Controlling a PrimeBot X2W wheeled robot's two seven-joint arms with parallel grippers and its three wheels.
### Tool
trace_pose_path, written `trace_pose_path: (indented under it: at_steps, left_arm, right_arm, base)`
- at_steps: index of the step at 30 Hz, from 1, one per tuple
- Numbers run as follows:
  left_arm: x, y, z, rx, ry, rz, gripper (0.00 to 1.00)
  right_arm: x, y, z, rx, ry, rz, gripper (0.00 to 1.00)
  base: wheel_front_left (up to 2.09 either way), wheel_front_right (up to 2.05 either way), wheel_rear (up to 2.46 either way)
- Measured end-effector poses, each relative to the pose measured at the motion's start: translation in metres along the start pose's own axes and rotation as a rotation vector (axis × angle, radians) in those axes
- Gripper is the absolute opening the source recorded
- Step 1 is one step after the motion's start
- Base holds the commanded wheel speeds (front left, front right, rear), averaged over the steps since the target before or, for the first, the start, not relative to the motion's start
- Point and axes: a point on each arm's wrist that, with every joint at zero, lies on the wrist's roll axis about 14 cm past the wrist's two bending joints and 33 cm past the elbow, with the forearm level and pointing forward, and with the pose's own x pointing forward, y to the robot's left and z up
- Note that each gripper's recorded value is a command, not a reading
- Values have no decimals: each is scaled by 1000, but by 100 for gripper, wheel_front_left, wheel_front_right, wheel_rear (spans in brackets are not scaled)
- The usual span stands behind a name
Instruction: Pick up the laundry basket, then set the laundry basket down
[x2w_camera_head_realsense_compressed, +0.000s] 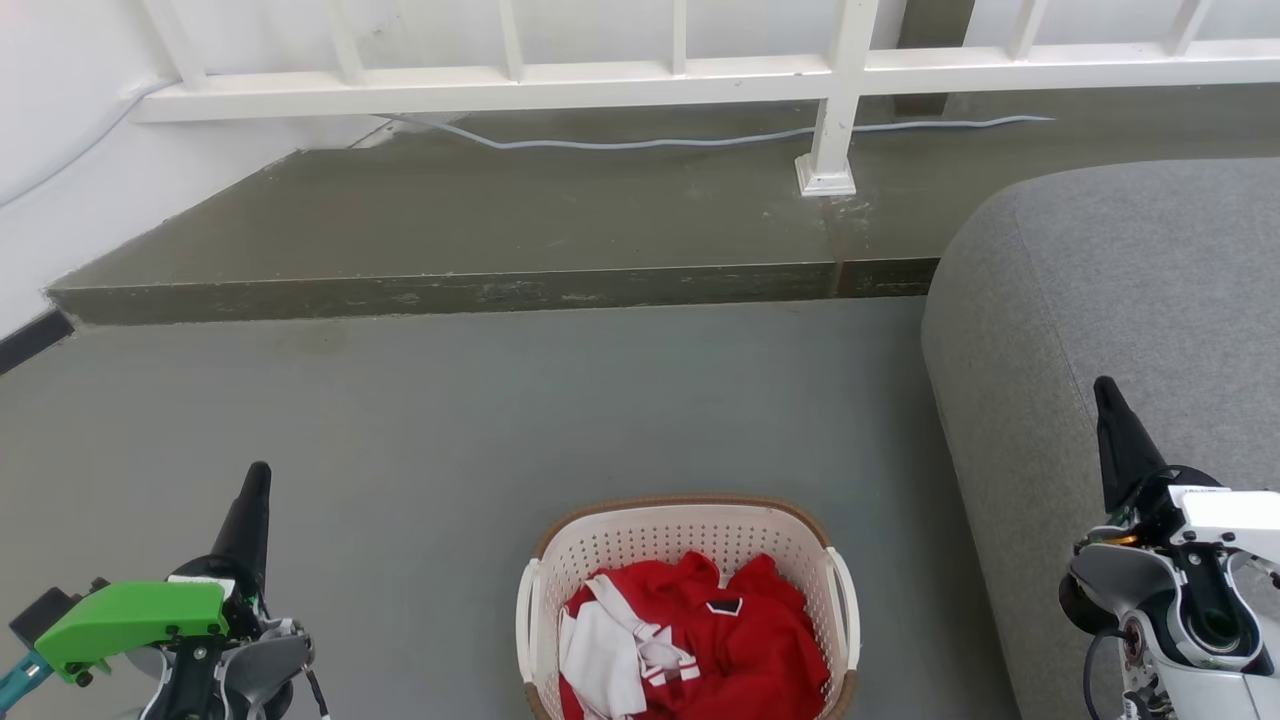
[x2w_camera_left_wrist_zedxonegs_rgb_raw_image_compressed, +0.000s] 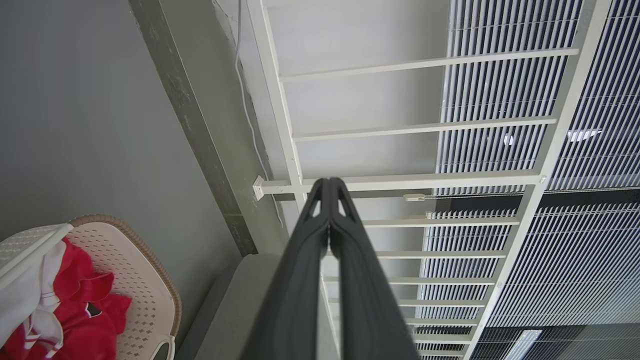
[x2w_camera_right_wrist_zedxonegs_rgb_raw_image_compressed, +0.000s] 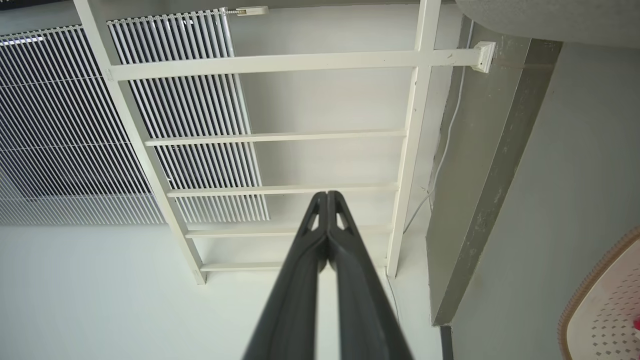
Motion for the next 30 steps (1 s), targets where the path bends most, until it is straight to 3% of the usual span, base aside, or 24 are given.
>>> trace_pose_path:
  at_steps: [30]
  left_arm:
    - [0, -1, 1, -2, -3, -6, 0]
  right_arm:
    - [0, 1, 1, 6, -3, 5, 0]
  base:
    - [0, 0, 0]
